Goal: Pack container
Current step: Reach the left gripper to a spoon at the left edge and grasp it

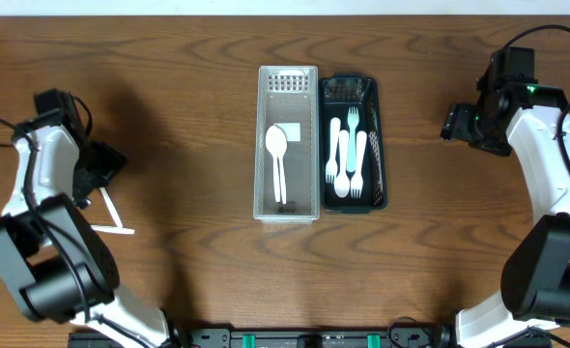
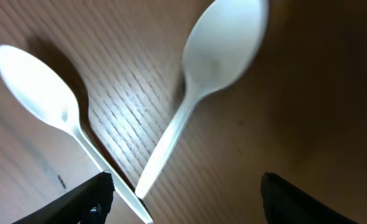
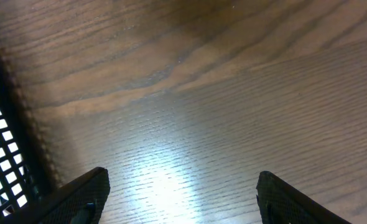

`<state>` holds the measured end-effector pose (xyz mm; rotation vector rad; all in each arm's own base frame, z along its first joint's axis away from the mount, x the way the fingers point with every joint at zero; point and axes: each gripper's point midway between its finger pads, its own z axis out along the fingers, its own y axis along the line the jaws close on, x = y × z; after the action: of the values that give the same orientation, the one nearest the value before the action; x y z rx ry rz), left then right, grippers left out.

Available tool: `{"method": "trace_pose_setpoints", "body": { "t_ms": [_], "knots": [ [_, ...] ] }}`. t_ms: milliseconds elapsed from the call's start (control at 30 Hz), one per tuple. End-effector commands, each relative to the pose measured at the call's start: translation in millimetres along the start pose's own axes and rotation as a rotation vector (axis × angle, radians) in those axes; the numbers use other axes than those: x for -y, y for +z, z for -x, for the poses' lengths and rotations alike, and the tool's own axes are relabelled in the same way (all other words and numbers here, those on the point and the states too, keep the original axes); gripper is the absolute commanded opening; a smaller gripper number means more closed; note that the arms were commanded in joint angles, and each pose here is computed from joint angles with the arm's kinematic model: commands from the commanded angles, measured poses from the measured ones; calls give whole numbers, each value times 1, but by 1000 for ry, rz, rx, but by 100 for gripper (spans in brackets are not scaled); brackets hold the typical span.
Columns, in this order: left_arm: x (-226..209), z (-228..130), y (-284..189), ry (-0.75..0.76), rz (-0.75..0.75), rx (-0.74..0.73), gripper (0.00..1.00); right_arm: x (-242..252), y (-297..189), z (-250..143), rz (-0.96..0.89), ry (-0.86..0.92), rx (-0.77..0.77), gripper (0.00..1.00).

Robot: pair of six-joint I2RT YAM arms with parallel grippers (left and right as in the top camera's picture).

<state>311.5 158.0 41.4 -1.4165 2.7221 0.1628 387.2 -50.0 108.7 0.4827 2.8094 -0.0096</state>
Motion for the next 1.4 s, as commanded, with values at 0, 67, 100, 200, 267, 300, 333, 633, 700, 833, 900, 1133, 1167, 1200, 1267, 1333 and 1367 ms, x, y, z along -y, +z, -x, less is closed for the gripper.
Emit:
{"method": "trace_pose_setpoints", "body": {
  "t_ms": [0, 67, 100, 200, 267, 300, 333, 633, 700, 833, 900, 1133, 1167, 1200, 1267, 1333, 1367],
  "knots": [
    [-6, 4, 12, 34, 4, -25, 79, 2, 0, -1, 0, -12, -5, 79],
    [-9, 5, 19, 50, 8, -36, 78, 2, 0, -1, 0, -12, -4, 79],
    [-10, 5, 22, 60, 9, -42, 78, 2, 0, -1, 0, -12, -4, 79],
    [-9, 6, 27, 94, 3, -48, 79, 2, 0, -1, 0, -12, -4, 79],
    [-7, 8, 30, 119, -3, -41, 79, 2, 0, -1, 0, -12, -4, 79],
    [-6, 10, 30, 126, -5, -36, 79, 2, 0, -1, 0, -12, -4, 79],
    [-5, 11, 30, 135, -14, -31, 79, 2, 0, -1, 0, -12, -4, 79],
    [11, 18, 29, 191, -96, -5, 79, 3, 0, -1, -4, -12, -6, 79],
    [11, 20, 29, 190, -98, 2, 79, 3, 0, -1, -4, -12, -6, 79],
    [11, 20, 31, 187, -98, 3, 79, 3, 0, -2, -5, -12, -8, 79],
    [9, 20, 33, 183, -97, 1, 79, 3, 0, -2, -5, -12, -8, 79],
    [5, 15, 46, 179, -82, -36, 79, 3, 0, -2, -5, -13, -8, 80],
    [5, 13, 49, 180, -78, -45, 79, 3, 0, -2, -5, -13, -8, 80],
    [4, 12, 52, 180, -74, -54, 79, 3, 0, -2, -5, -13, -8, 80],
    [3, 9, 57, 181, -67, -71, 79, 3, 0, -2, -5, -13, -8, 80],
    [3, 9, 58, 181, -66, -74, 79, 3, 0, -2, -5, -13, -9, 80],
    [3, 9, 58, 181, -66, -73, 79, 3, 0, -2, -5, -12, -9, 80]
  ]
}}
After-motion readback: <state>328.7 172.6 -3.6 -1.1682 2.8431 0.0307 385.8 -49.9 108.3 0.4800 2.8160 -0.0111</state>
